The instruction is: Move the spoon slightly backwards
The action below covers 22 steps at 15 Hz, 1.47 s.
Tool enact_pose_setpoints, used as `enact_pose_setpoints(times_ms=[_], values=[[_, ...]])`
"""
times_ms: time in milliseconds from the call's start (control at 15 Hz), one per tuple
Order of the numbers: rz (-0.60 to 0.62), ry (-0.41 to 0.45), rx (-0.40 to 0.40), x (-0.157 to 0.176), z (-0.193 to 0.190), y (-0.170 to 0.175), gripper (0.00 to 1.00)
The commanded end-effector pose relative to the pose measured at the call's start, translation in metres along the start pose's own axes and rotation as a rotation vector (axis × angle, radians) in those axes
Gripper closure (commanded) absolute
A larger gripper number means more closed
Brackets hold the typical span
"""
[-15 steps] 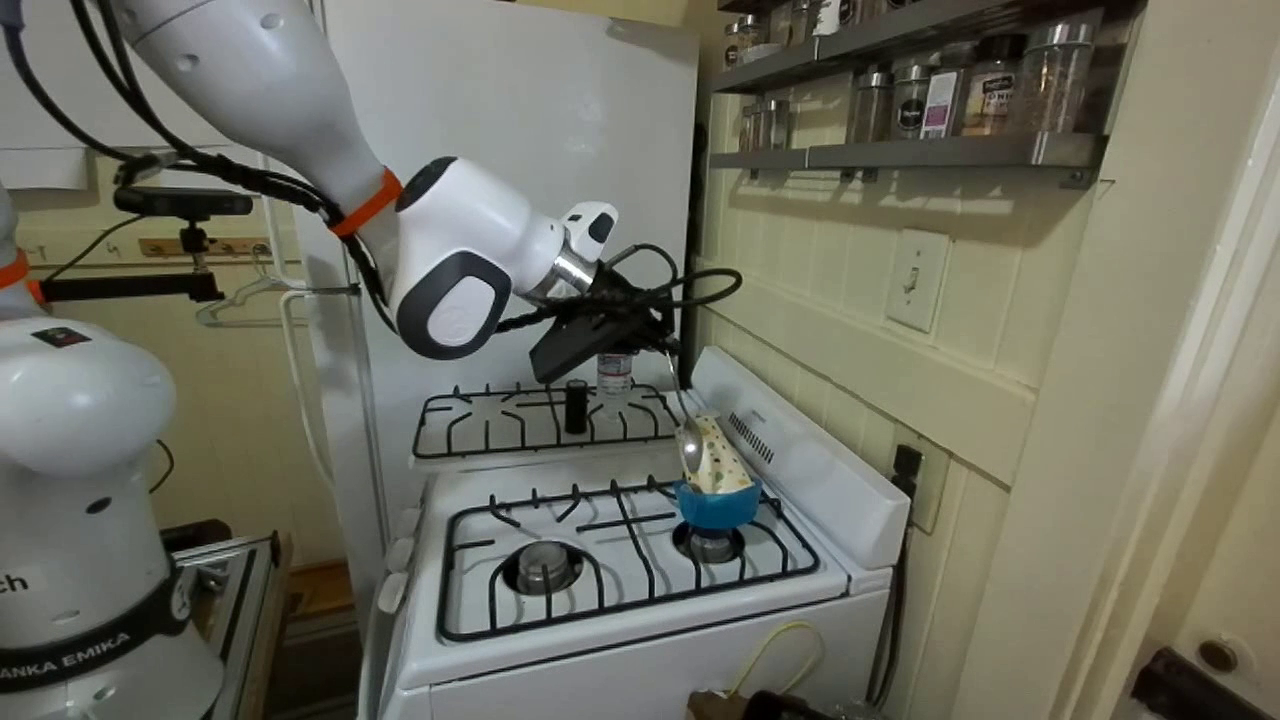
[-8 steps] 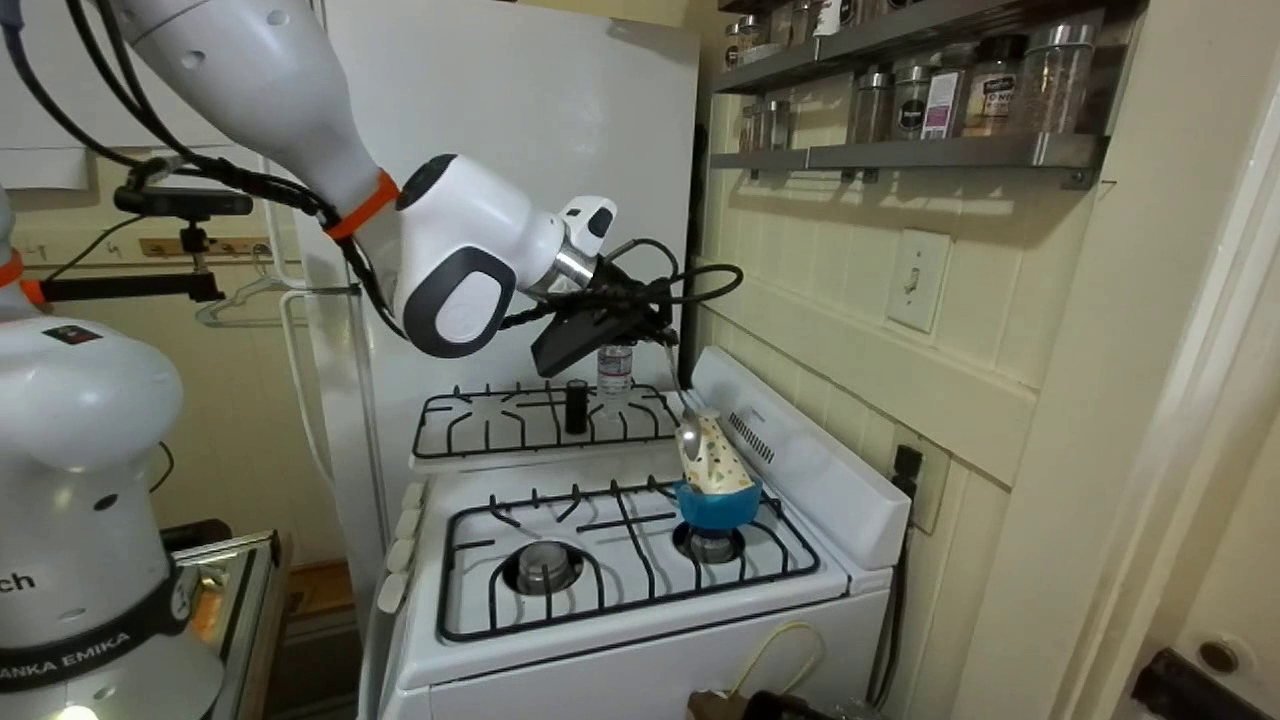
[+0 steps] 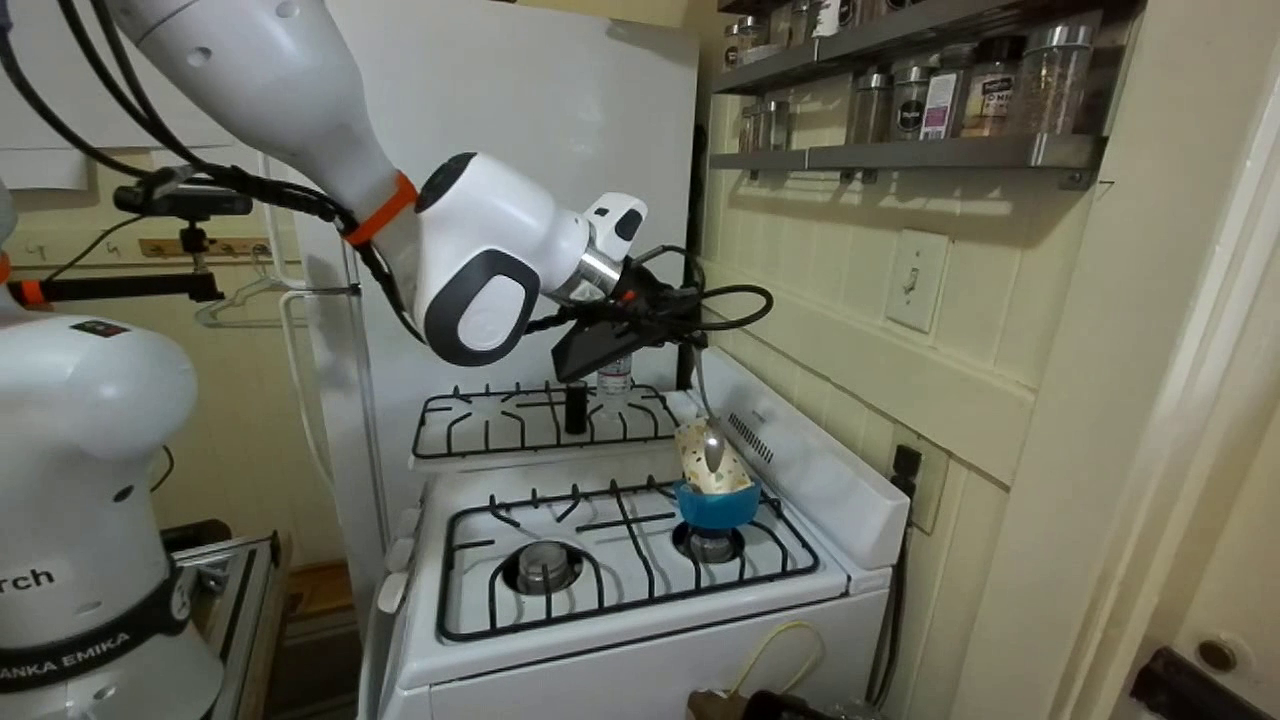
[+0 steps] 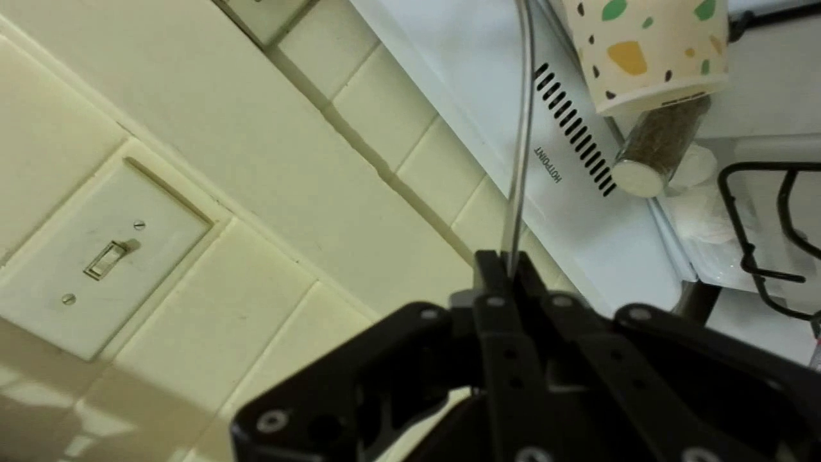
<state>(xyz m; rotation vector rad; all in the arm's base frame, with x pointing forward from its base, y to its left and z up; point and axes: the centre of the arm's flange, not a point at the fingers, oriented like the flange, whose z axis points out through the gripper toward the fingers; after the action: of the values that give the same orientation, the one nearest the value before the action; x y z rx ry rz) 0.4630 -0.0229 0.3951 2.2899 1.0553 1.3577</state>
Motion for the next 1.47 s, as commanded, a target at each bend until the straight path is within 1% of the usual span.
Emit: enact_pose_setpoints(times_ms=[0, 133, 400, 667, 800, 933, 1267, 1400], values=[[0.033, -0.034, -0.019, 0.000, 0.045, 0.004, 0.99], [0.048, -0.069, -0.046, 0.001, 0.052, 0.003, 0.99], [0.081, -0.115, -0.057, -0.002, 0.068, 0.002, 0.99], [0.105, -0.144, -0.071, 0.005, 0.083, -0.006, 0.99], [0.116, -0.161, -0.064, 0.003, 0.093, -0.009, 0.99], [0.124, -0.180, -0.064, -0.003, 0.105, -0.008, 0.99], [0.124, -0.204, -0.082, -0.001, 0.127, -0.004, 0.99], [0.123, -0.212, -0.074, -0.003, 0.136, -0.004, 0.99]])
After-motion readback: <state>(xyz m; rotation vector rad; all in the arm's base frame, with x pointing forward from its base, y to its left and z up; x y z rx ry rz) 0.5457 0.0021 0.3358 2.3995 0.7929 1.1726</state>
